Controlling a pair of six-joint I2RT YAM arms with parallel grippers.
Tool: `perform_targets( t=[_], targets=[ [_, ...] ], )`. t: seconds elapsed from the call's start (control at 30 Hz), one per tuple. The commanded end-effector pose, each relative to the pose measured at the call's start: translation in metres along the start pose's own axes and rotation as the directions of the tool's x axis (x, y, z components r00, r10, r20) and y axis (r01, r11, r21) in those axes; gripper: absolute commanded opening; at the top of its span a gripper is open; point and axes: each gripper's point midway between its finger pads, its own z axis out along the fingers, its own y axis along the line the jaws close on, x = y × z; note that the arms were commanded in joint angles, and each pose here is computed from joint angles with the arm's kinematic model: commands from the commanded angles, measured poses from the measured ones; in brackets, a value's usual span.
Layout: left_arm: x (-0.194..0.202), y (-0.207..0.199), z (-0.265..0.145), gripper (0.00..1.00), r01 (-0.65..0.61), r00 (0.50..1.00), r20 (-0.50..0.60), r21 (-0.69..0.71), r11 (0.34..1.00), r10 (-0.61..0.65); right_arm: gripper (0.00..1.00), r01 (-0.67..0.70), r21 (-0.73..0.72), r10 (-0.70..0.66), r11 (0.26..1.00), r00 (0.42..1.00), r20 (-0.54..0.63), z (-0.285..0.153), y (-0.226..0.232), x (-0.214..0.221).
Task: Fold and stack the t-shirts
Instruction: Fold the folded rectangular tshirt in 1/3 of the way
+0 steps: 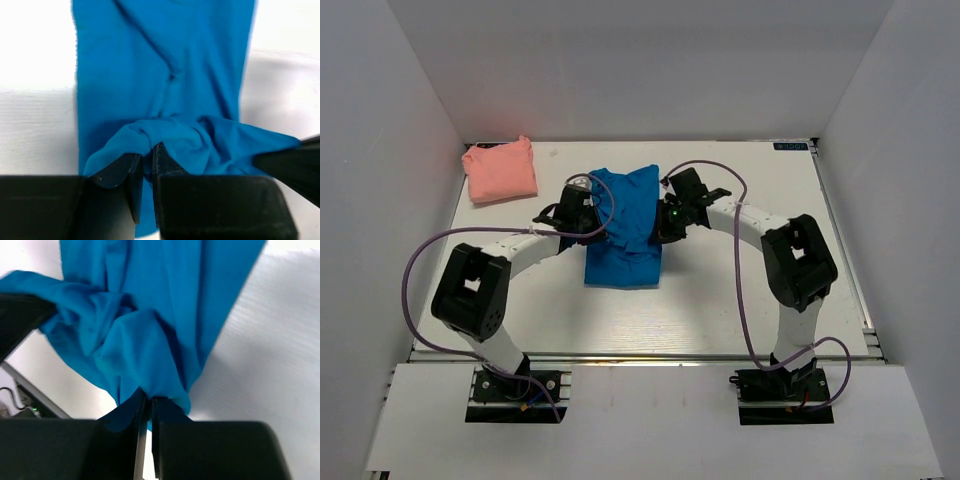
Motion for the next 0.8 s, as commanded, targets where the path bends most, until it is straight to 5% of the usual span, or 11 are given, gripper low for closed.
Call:
perform_targets(
  t=[0.0, 0.07, 0.33, 0.5, 0.67, 0.77],
  targets=[
    [-0.030, -0.002, 0.003, 0.22, 0.044, 0.998, 0.046, 0.017, 0.999, -0.045, 0.11, 0.013, -0.105, -0.011, 0.994, 1.000, 0.019, 0.001, 0.014, -0.023],
    [-0.035, -0.004, 0.009, 0.25, 0.052, 0.998, 0.043, 0.036, 0.998, -0.054, 0.21, -0.010, -0.137, 0.014, 0.991, 0.999, 0.029, -0.002, 0.016, -0.036],
    [-0.079, -0.016, 0.023, 0.81, 0.106, 0.991, 0.069, 0.123, 0.987, -0.115, 0.49, -0.130, -0.378, 0.140, 0.917, 0.990, -0.001, -0.015, 0.027, -0.078],
    [-0.100, -0.004, 0.036, 0.84, 0.137, 0.987, 0.070, 0.135, 0.981, -0.147, 0.74, -0.219, -0.390, 0.242, 0.895, 0.970, 0.010, -0.021, 0.003, -0.101],
    [-0.121, -0.002, 0.044, 0.89, 0.159, 0.982, 0.074, 0.170, 0.973, -0.173, 0.74, -0.202, -0.462, 0.244, 0.864, 0.969, 0.032, -0.029, 0.000, -0.119],
    [-0.121, -0.002, 0.042, 1.00, 0.139, 0.986, 0.063, 0.190, 0.972, -0.154, 0.80, -0.114, -0.379, 0.158, 0.918, 0.984, 0.087, -0.033, -0.008, -0.125]
  ],
)
